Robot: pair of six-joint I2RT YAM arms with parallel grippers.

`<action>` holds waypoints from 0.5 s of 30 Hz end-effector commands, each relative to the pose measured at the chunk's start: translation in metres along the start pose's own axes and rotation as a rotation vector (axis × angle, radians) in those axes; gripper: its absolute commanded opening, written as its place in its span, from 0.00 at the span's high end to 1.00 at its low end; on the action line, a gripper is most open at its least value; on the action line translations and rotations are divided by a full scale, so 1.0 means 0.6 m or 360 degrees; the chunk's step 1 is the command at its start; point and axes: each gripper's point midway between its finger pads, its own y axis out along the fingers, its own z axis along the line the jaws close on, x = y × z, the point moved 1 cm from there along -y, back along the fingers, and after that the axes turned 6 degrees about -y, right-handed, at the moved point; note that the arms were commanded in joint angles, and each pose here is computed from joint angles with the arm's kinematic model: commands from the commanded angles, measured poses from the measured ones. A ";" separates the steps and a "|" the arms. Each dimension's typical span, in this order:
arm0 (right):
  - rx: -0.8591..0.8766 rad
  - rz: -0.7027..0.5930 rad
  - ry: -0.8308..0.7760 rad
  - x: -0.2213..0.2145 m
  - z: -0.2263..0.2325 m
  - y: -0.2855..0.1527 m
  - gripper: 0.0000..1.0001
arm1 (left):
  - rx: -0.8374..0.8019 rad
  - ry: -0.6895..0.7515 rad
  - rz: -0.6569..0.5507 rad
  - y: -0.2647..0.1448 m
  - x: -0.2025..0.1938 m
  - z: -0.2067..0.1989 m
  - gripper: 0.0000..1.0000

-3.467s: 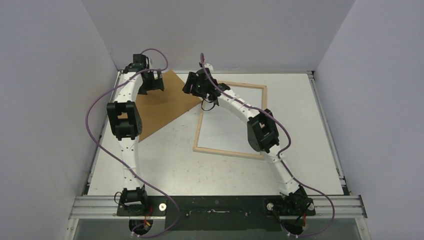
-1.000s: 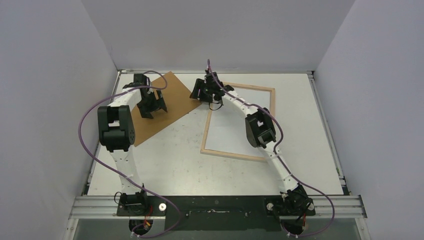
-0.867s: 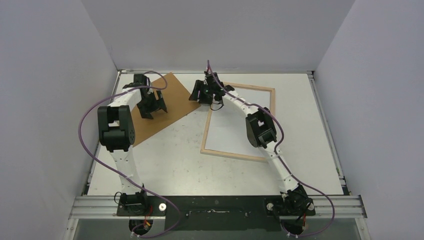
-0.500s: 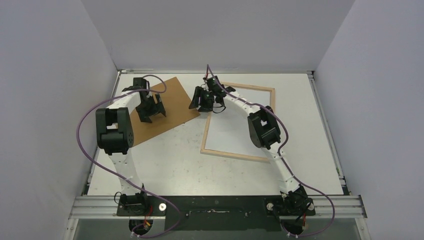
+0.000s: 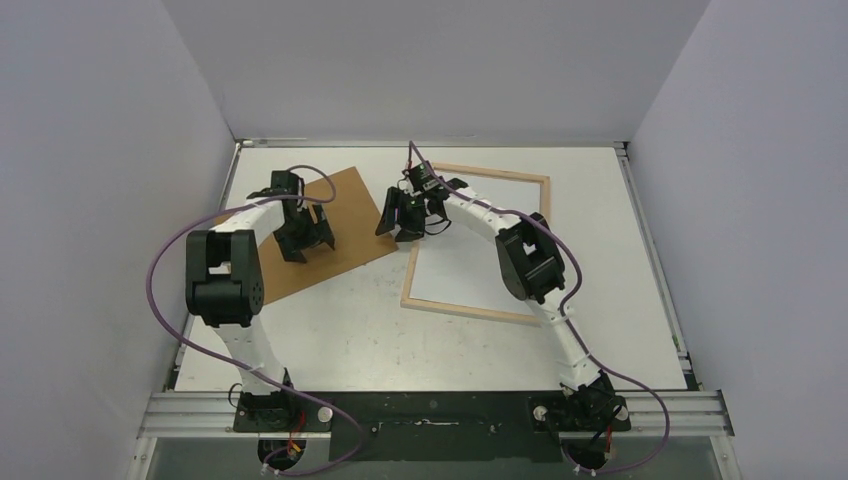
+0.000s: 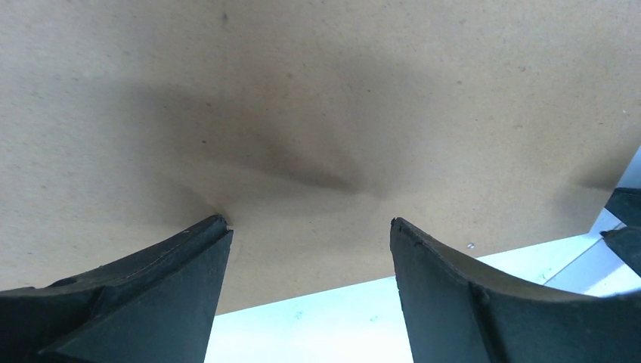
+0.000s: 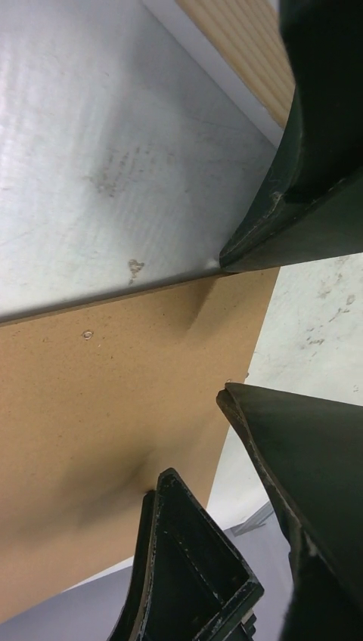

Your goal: Put the photo into the frame

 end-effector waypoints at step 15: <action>-0.0461 -0.0010 -0.0287 -0.008 -0.040 -0.054 0.40 | 0.0323 -0.0242 -0.0229 -0.109 0.049 0.079 0.13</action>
